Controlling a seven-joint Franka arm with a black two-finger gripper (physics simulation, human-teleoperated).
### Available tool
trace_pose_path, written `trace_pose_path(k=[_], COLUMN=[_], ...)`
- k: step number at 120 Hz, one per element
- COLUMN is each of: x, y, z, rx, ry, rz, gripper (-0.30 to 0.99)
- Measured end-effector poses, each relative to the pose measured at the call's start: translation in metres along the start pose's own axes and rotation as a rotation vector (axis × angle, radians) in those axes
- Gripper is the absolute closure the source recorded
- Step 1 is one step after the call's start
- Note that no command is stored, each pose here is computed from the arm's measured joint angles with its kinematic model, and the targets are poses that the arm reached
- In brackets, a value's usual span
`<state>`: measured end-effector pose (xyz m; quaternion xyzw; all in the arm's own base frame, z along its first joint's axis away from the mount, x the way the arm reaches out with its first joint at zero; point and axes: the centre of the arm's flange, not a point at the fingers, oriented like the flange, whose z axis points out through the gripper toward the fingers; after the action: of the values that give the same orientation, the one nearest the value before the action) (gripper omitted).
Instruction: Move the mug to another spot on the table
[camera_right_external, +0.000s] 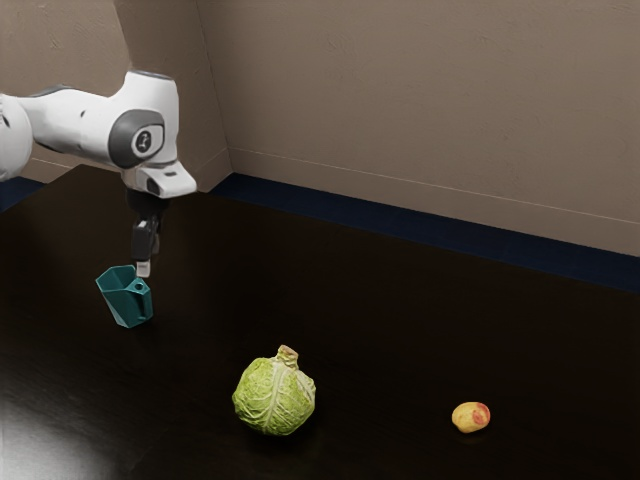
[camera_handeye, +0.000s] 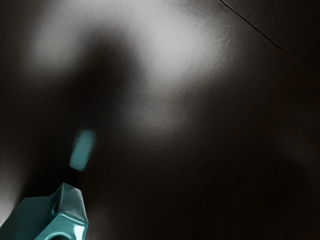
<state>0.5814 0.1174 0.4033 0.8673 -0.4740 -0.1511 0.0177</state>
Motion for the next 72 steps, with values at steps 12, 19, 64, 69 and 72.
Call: trace_pose_path(k=[12, 19, 64, 69, 72], x=[-0.004, -0.006, -0.039, -0.042, -0.042], y=[-0.008, -0.01, -0.027, -0.029, -0.03], z=[0.024, 0.036, 0.059, 0.059, 0.058], rx=[-0.006, -0.005, 0.064, 0.07, 0.074], ry=[0.002, 0.005, 0.037, 0.039, 0.042], rz=[0.051, 0.084, 0.235, 0.249, 0.258], gripper=[0.01, 0.0, 0.0, 0.0, 0.0])
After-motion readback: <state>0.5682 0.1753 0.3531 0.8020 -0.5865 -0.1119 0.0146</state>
